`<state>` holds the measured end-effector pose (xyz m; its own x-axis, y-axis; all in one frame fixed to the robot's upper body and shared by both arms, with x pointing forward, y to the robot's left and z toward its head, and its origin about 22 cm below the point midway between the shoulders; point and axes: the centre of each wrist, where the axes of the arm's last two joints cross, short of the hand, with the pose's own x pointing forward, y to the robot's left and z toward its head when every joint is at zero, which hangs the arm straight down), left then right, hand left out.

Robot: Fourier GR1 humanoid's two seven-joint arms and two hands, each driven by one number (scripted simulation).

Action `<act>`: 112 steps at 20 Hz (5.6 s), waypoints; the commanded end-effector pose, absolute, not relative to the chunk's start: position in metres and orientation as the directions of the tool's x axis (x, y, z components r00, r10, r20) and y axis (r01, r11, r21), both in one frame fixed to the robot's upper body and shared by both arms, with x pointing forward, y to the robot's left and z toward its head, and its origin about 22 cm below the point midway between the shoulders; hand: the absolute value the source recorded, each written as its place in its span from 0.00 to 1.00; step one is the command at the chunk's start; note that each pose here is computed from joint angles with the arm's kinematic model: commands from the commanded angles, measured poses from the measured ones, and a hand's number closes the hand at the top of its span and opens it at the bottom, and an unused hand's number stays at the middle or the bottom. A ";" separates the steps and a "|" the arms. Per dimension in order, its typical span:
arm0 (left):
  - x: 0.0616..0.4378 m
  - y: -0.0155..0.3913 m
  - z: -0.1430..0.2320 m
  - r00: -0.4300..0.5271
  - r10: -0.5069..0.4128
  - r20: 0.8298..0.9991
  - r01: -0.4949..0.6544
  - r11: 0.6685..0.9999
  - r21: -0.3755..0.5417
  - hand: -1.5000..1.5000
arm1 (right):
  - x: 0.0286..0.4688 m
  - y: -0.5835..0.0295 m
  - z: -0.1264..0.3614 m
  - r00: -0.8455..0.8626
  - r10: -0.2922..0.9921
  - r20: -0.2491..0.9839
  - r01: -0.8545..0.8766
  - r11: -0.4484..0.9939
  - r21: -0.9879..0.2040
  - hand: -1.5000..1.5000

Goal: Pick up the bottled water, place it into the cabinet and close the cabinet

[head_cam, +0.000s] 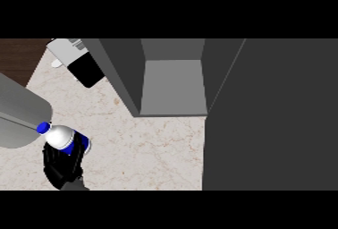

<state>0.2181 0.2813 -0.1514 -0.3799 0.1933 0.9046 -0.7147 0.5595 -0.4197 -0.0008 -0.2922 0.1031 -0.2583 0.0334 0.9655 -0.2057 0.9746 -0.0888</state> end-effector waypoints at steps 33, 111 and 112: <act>0.270 0.148 -0.009 -0.324 0.421 0.847 0.194 0.906 -0.376 1.00 | 0.000 -0.282 0.131 -0.332 0.008 0.943 -0.201 0.976 -0.079 0.00; 0.438 0.062 0.090 -0.366 -0.024 0.930 -0.023 1.000 0.017 0.00 | 0.027 -0.307 0.124 -0.372 -0.009 0.928 -0.240 0.967 -0.086 0.00; 0.436 0.062 0.089 -0.377 0.036 0.925 -0.001 0.999 -0.039 0.00 | 0.034 -0.304 0.123 -0.368 -0.008 0.930 -0.263 0.960 -0.096 0.00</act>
<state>0.4380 0.0662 0.0828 -0.3454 -0.0804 0.9350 -0.0749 0.9955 0.0580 0.0308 -0.3136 0.1008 -0.3275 -0.0156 0.9447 -0.2472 0.9665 -0.0697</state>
